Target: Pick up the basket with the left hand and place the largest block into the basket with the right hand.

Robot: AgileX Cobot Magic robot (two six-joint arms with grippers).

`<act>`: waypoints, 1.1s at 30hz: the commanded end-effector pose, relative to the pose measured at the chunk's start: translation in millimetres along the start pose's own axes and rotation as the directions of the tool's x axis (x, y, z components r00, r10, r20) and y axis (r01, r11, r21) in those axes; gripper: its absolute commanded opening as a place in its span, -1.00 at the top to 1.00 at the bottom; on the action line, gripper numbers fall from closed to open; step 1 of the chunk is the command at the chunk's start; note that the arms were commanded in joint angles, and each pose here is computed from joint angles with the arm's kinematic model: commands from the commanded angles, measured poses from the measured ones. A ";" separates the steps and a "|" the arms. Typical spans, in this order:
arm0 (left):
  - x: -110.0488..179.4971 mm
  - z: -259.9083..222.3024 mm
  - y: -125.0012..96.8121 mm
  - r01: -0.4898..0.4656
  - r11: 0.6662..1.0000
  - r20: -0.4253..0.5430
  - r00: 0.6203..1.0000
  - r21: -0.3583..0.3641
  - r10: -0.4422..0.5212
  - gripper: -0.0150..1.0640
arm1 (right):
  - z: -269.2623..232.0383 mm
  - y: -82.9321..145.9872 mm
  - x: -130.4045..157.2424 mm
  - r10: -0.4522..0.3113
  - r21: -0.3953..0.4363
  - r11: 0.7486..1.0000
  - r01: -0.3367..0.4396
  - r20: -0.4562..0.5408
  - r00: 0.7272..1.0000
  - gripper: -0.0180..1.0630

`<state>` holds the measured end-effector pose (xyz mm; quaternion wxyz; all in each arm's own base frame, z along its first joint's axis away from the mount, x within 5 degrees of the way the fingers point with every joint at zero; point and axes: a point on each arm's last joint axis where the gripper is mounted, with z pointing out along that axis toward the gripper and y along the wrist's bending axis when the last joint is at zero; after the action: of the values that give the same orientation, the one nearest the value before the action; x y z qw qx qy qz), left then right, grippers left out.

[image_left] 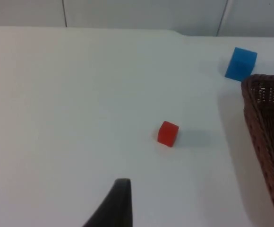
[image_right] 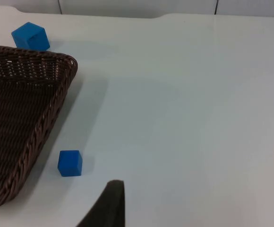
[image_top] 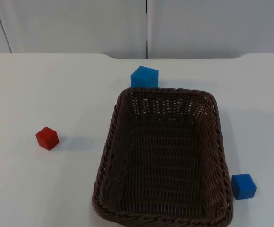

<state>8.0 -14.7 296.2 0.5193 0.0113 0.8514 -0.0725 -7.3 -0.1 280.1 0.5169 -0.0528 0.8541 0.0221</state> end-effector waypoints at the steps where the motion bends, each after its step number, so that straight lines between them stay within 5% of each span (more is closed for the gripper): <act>1: -4.5 0.8 -1.6 0.011 1.000 0.016 1.000 0.015 -0.011 -0.97 | -0.3 0.0 -0.1 -0.002 0.005 1.000 0.002 0.009 1.000 -0.98; 33: -46.9 62.8 -5.8 0.007 0.988 -0.106 0.994 0.157 0.010 -0.97 | -0.3 0.0 -0.1 -0.002 0.005 1.000 0.002 0.009 1.000 -0.98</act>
<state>81.6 -26.2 307.5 0.4658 0.0561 0.8724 -0.1371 -7.3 -0.1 280.1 0.5169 -0.0528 0.8541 0.0221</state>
